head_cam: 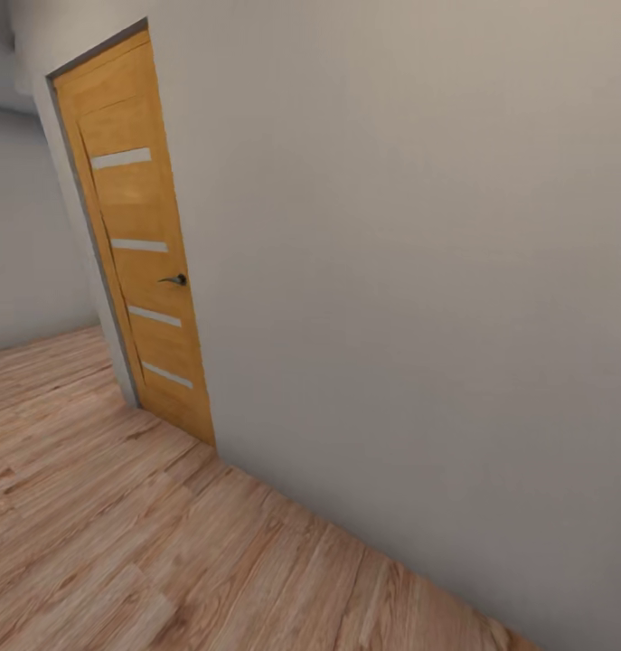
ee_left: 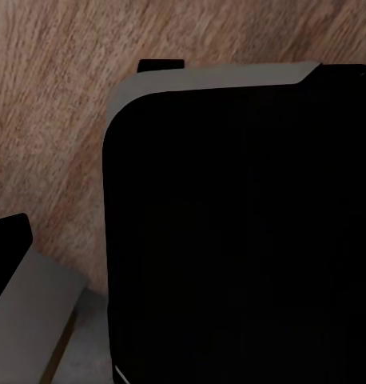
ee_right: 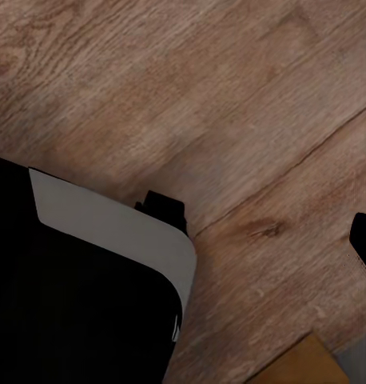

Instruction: Move the two storage containers from the living room to the garage. In the garage, place one container on the floor and stack the other container on top of it (either order is fine).

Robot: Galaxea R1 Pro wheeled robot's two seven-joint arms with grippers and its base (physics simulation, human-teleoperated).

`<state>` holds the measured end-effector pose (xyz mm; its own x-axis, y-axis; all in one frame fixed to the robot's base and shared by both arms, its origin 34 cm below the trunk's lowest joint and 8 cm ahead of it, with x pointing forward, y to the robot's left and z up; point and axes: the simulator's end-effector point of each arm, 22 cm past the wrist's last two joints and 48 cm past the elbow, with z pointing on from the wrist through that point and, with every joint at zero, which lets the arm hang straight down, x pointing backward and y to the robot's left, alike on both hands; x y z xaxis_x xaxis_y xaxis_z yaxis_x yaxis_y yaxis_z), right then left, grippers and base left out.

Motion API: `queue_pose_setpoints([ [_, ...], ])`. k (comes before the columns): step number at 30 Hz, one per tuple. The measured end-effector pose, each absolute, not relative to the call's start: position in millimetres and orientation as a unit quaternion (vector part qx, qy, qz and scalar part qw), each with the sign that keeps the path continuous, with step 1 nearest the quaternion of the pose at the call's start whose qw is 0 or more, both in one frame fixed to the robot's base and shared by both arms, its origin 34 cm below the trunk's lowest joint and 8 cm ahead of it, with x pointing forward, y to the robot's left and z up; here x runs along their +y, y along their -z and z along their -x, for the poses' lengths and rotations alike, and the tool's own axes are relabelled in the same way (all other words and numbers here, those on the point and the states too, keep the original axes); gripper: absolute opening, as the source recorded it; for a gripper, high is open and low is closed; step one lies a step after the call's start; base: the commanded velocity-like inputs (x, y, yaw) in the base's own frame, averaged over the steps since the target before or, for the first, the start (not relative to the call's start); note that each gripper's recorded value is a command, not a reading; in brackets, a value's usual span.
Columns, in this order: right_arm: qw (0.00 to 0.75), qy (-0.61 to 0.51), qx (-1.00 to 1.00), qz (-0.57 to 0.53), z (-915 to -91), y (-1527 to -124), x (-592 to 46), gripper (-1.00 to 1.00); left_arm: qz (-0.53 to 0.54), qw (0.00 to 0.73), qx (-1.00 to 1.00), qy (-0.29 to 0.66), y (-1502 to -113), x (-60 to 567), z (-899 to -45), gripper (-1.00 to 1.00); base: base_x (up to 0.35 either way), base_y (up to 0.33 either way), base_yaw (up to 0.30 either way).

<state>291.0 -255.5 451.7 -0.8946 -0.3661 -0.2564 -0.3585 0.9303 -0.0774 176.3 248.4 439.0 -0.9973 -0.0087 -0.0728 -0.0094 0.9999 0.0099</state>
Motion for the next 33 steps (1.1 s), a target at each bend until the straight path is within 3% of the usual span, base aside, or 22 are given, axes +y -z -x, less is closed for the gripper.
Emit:
queue_pose_setpoints([
  [21, 0.135, 0.014, 0.973, 0.187, -291.4, -451.7, -256.0, 1.0, 0.005, 0.036, 0.999, -0.005, -438.9, 248.4, -176.4, 1.0, 0.005, 0.0, 0.226],
  [33, 0.135, 0.015, 0.972, 0.192, -291.4, -451.8, -257.1, 1.0, 0.005, 0.036, 0.999, -0.005, -438.9, 248.5, -176.4, 1.0, 0.0, 0.0, 0.027],
])
